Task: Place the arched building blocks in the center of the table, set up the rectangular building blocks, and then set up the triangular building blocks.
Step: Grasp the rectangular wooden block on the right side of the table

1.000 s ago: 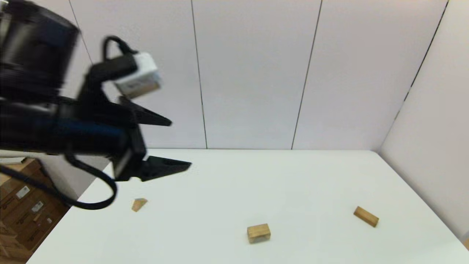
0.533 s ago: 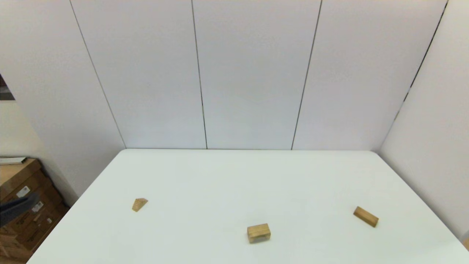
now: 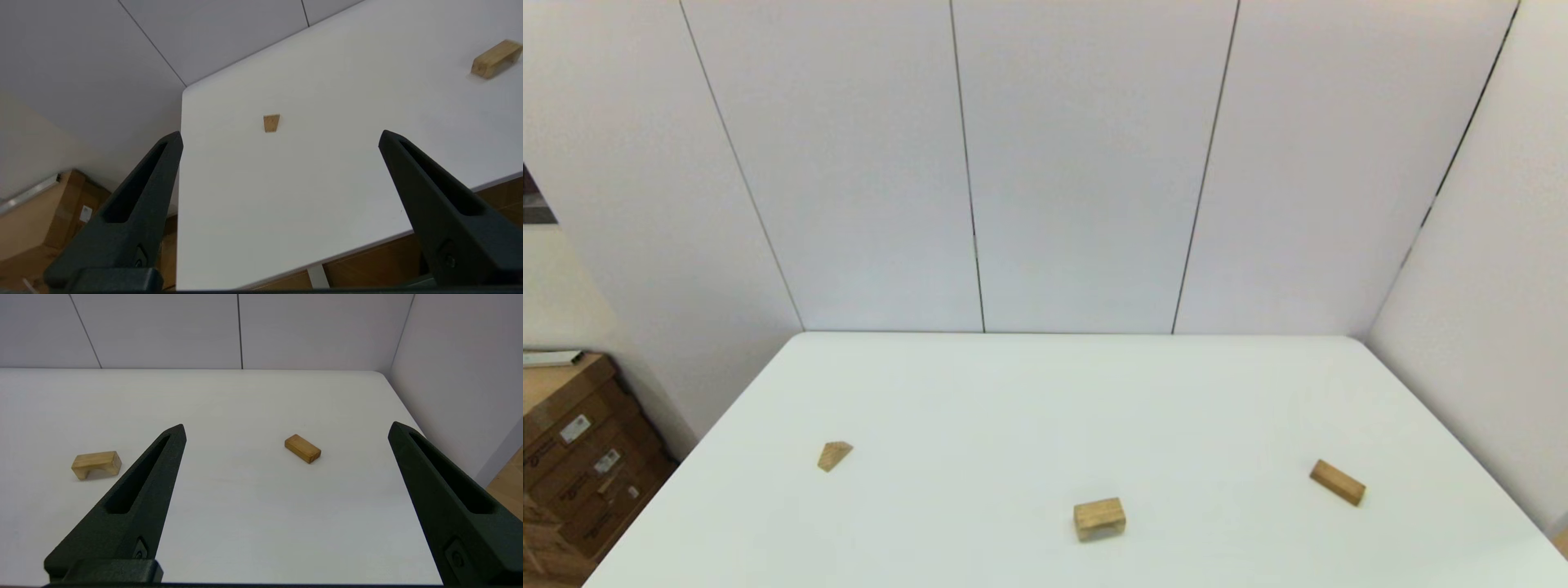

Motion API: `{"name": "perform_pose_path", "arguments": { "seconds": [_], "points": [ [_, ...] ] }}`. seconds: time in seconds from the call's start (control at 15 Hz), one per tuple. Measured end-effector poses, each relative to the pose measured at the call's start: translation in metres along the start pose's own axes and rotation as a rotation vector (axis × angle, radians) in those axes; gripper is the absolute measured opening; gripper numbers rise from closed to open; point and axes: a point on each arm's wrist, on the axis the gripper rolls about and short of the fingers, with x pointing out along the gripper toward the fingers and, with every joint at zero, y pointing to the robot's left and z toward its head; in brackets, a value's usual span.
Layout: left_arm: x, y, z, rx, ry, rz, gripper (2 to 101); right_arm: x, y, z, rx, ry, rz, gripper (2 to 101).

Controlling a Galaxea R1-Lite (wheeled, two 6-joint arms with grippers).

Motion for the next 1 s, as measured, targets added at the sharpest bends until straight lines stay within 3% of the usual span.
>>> {"name": "perform_pose_path", "arguments": {
  "seconds": [0.33,0.47,0.73,1.0],
  "points": [
    [0.03,-0.018,-0.059,-0.127,-0.065,0.073,97.2,0.0,0.0,0.0,0.0,0.0,0.0,98.0],
    [0.035,-0.017,-0.063,-0.189,-0.149,0.142,97.4,0.0,0.0,0.0,0.0,0.0,0.0,98.0],
    [0.037,-0.017,-0.068,-0.358,-0.151,0.177,97.6,0.0,0.0,0.0,0.0,0.0,0.0,98.0],
    [0.037,-0.017,-0.068,-0.373,-0.151,0.179,97.7,0.0,0.0,0.0,0.0,0.0,0.0,98.0]
  ]
}}
